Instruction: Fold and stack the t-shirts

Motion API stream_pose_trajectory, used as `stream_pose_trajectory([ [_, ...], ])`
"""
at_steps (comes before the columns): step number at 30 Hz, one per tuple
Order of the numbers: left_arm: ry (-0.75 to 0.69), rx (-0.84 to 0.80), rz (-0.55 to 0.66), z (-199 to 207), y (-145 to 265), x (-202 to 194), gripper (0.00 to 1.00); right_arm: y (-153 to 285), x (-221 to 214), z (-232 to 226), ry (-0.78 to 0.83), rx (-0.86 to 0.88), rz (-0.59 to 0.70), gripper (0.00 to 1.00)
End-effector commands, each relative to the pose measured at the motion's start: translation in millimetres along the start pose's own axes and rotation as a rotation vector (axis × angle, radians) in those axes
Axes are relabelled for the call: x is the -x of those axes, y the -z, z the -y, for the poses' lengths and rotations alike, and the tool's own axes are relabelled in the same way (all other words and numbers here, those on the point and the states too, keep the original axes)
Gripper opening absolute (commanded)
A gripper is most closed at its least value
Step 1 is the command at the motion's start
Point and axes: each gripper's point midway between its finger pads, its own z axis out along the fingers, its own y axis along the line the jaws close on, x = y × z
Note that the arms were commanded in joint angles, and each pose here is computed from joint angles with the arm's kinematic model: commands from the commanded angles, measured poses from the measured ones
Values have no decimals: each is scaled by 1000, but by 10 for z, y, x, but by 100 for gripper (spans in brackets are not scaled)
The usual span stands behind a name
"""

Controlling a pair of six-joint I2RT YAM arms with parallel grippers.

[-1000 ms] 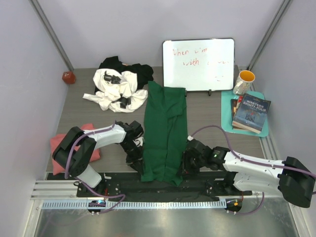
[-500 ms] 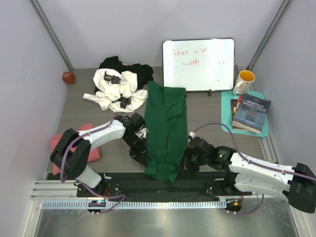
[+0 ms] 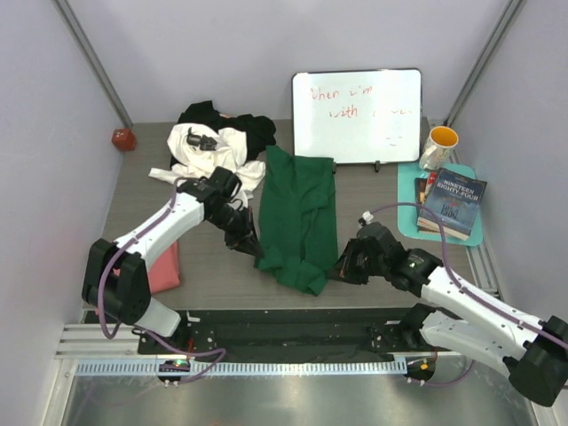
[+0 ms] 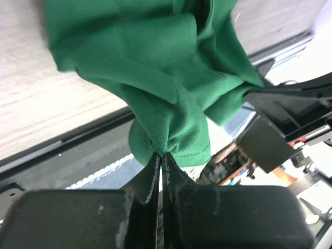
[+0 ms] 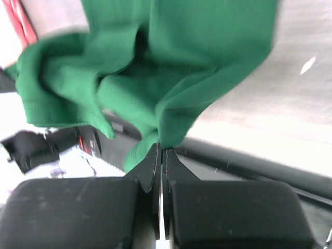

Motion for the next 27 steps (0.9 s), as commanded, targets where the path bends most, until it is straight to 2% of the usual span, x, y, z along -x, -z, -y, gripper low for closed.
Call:
stream_pose_trajectory([
  [1,-5,-34,56,82,107,244,0,49,454,-27,47,-21,133,1],
  [10,-4,-39,95,164,-10,690,0,-269,886,-157,117,-66,141,1],
  [19,-5,-39,178,252,51,1045,0,-201,1480,-419,155,-51,235,1],
  [27,4,15,199,176,-6,1262,0,-323,1773,-372,152,-89,271,1],
])
